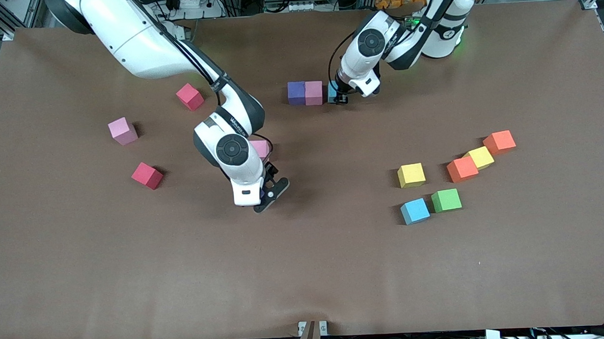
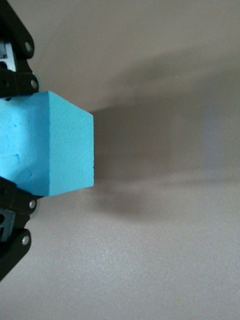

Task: Form number 2 with 11 blocks

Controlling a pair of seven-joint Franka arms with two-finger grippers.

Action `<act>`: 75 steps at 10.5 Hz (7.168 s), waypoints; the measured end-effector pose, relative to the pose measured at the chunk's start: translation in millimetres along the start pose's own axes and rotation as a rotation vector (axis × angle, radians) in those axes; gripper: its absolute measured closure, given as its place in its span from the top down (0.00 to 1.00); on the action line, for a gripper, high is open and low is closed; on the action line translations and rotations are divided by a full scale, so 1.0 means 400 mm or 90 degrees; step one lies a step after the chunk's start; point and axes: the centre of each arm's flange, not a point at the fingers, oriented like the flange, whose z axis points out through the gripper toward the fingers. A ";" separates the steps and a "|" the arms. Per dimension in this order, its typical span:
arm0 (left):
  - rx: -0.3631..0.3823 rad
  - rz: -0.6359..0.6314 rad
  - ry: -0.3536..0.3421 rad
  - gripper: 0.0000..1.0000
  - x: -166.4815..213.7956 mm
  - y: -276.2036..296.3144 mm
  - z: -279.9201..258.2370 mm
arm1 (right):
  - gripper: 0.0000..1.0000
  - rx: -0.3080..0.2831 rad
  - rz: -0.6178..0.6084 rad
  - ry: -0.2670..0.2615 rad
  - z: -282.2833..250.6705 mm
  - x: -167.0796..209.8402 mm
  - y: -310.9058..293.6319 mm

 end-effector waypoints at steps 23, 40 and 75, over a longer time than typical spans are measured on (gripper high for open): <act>0.005 0.010 0.007 0.58 -0.046 0.014 0.043 | 0.59 -0.010 0.046 -0.017 0.051 -0.002 0.004; 0.021 0.104 0.053 1.00 -0.086 0.030 0.070 | 0.53 0.003 0.157 0.015 -0.004 0.055 -0.166; 0.032 0.551 0.096 1.00 0.197 0.480 -0.456 | 0.53 0.051 0.414 -0.032 -0.042 0.028 -0.584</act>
